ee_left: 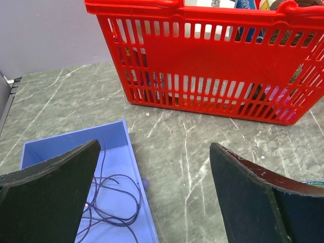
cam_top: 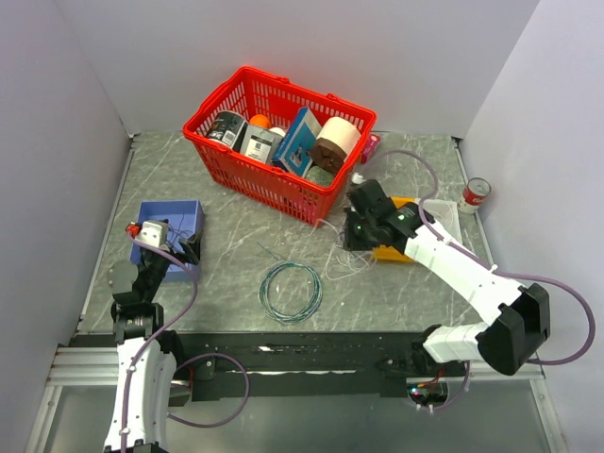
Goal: Untangle the cables
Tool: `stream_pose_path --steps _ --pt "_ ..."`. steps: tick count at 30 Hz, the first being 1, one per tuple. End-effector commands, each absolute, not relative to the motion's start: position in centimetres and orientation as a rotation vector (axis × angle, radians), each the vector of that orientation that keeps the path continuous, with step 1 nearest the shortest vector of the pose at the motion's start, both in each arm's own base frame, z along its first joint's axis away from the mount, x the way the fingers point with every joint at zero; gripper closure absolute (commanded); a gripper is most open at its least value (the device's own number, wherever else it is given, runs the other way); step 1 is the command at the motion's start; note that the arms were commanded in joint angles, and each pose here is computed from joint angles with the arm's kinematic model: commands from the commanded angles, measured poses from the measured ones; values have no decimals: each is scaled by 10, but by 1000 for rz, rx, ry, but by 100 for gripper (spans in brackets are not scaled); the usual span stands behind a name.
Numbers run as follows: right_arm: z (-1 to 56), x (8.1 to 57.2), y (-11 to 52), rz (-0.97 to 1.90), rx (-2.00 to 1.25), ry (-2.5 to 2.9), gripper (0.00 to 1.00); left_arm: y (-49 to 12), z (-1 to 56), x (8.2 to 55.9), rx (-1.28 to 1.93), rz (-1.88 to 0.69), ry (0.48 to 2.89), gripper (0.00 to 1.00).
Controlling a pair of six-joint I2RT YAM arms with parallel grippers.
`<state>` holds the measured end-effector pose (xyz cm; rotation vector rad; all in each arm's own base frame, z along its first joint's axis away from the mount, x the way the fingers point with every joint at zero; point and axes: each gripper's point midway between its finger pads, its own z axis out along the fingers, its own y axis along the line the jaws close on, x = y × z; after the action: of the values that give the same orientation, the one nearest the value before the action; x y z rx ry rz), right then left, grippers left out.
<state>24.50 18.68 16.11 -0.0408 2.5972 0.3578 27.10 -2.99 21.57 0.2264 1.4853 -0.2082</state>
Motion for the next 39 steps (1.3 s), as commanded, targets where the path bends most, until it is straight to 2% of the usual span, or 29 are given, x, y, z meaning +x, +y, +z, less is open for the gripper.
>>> stream_pose_path --steps 1,5,7,12,18,23,27,30,35,36,39 --pt "209 243 234 408 -476 2400 100 -28 226 272 226 -192 1443 4" --pt "249 233 282 536 -752 2214 100 -31 227 271 232 -206 1443 4" --pt "273 224 312 708 -840 2113 100 -31 228 271 229 -214 1443 4" --pt "293 228 354 861 -999 1942 100 -44 232 265 279 -276 1440 1" --pt "307 235 378 911 -1105 1754 100 -94 247 233 557 -513 1387 21" --pt "314 236 391 966 -1119 1664 100 -132 265 192 853 -754 1317 25" --pt "322 247 400 995 -1010 1699 100 -134 272 191 894 -759 1336 37" --pt "328 254 406 1019 -937 1729 100 -135 277 187 908 -778 1362 42" --pt "329 254 412 1054 -941 1697 100 -135 279 186 916 -793 1376 39" --pt "336 248 415 1087 -970 1647 100 -131 284 194 903 -739 1368 34" --pt "339 234 413 1116 -1070 1553 100 -121 303 212 848 -620 1334 34"
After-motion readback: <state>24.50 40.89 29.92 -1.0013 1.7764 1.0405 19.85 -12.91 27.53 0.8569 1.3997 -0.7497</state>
